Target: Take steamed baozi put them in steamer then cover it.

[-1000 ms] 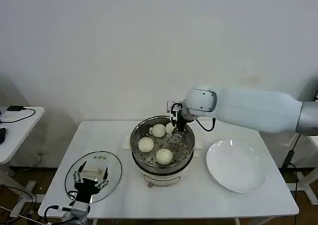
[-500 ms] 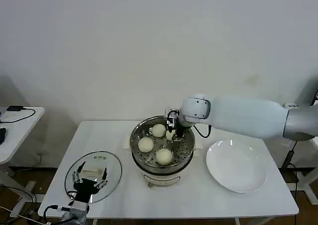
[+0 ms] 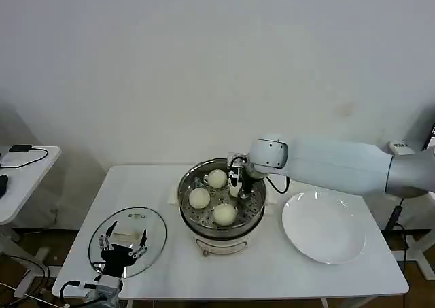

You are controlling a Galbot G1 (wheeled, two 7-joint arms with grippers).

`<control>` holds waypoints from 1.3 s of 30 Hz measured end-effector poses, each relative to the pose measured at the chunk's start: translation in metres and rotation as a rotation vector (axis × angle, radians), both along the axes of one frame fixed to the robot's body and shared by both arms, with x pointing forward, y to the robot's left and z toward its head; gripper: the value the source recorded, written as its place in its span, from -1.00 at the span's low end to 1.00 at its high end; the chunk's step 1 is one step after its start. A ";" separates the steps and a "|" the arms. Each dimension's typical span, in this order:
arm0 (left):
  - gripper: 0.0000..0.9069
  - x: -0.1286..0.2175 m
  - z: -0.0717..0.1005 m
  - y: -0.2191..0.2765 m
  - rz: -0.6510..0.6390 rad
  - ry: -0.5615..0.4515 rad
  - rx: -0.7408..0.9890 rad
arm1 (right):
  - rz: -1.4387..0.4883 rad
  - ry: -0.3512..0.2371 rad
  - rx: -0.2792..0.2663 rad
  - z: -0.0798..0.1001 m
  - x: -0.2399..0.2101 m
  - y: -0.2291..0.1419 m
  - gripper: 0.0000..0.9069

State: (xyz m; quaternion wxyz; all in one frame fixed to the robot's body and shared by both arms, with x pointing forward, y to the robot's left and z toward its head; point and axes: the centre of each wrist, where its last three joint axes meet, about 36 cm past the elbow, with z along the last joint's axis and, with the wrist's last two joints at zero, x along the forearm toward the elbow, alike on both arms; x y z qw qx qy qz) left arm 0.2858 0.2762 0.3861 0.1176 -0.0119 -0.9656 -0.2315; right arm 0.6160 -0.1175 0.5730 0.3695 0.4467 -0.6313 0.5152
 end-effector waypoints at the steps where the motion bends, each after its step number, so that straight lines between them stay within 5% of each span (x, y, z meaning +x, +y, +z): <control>1: 1.00 0.000 0.000 0.000 0.000 0.000 -0.001 | 0.000 0.000 0.000 0.000 0.000 0.000 1.00; 17: 1.00 0.002 0.004 0.000 0.015 0.011 -0.026 | -0.007 -0.088 0.083 0.045 -0.021 -0.021 1.00; 24: 1.00 0.002 0.003 -0.003 0.014 0.016 -0.037 | -0.034 -0.205 0.169 0.050 -0.051 -0.054 1.00; 28: 1.00 0.002 0.002 -0.004 0.017 0.019 -0.039 | -0.067 -0.313 0.265 0.045 -0.065 -0.079 1.00; 39: 1.00 0.001 -0.004 -0.006 0.031 0.027 -0.049 | -0.156 -0.617 0.675 -0.002 -0.102 -0.112 1.00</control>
